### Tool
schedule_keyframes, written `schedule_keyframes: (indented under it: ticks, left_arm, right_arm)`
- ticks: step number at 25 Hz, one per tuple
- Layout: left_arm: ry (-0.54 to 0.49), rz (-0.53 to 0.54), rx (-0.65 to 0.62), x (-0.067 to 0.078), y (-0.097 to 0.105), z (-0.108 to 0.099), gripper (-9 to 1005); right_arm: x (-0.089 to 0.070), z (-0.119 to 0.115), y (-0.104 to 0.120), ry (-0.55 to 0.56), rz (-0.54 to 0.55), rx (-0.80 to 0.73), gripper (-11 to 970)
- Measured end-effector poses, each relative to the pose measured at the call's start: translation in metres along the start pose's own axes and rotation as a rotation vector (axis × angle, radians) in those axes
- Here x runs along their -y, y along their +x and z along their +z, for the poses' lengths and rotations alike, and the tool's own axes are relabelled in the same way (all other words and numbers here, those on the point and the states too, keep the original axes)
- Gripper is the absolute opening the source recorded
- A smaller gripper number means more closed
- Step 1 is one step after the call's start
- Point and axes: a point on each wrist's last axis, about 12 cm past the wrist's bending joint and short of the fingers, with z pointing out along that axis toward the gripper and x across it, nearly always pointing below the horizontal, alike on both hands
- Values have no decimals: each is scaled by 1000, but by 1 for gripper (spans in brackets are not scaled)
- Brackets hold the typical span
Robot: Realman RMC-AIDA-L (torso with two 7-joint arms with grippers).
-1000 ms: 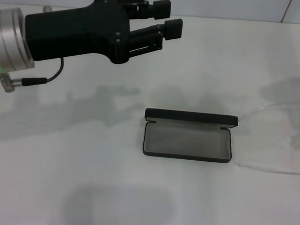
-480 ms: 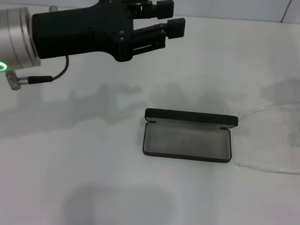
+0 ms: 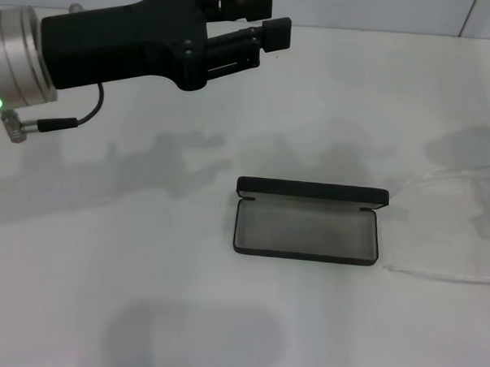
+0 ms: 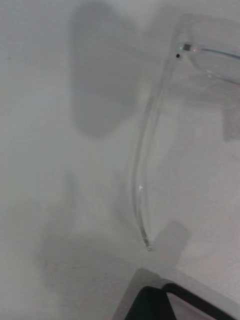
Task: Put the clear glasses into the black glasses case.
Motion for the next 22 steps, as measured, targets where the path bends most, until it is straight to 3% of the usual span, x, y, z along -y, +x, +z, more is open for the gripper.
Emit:
schedule_keyframes:
  ticks: [9, 20, 22]
  left_arm:
    - [-1, -3, 2, 0, 1, -1, 372]
    - [-4, -8, 7, 1, 1, -2, 359]
    - [-4, -8, 8, 1, 1, -2, 356]
  right_arm:
    - [0, 4, 1, -10, 2, -18, 402]
    - [1, 2, 2, -11, 3, -19, 117]
    - [1, 0, 2, -8, 0, -17, 109]
